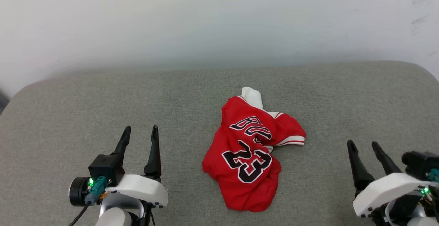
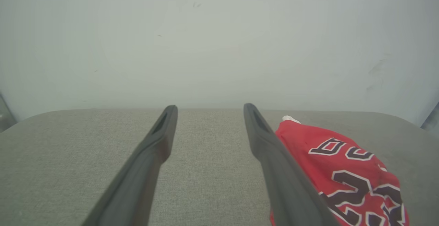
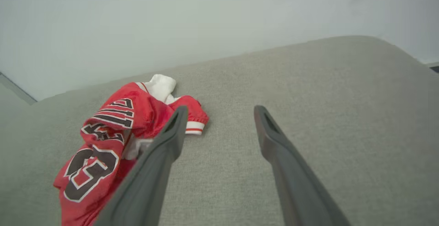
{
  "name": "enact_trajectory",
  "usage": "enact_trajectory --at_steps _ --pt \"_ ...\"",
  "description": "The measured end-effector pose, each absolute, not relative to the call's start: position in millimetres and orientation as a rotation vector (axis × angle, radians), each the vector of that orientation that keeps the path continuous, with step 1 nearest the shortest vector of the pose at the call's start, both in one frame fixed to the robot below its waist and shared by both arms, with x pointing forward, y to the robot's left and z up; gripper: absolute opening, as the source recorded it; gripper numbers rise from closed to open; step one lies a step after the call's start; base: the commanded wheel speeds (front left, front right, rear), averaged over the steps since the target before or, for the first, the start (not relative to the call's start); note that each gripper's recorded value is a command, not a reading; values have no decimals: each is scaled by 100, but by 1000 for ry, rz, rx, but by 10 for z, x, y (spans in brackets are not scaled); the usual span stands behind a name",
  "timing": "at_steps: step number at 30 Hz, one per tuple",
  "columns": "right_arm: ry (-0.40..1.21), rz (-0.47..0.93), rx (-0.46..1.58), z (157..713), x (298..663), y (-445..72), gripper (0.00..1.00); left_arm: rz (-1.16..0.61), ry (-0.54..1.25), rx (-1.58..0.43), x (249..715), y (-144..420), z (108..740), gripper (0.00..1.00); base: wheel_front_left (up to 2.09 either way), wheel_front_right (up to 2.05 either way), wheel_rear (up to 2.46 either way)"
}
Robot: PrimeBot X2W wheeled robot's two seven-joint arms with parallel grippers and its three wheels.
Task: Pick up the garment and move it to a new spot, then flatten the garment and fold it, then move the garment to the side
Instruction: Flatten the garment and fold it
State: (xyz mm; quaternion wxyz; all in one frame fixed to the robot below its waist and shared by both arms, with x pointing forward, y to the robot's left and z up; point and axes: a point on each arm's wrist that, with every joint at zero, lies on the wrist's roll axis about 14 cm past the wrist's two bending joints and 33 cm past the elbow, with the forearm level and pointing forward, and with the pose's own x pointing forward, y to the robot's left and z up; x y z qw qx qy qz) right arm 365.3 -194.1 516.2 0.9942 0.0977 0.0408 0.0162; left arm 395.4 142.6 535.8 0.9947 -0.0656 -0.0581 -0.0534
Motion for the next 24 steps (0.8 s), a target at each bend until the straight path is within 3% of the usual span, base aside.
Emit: enact_trajectory --at_steps 1,11,24 --pt "224 48 245 4944 3775 -1914 100 -101 -119 -131 4001 1445 5358 100 0 0 0" --pt "758 208 213 4338 4244 -1660 100 -84 -114 -134 4192 1475 5286 100 0 0 0" --pt "1059 314 115 3727 4543 -1317 100 -29 -64 -137 4328 1641 5045 100 0 0 0"
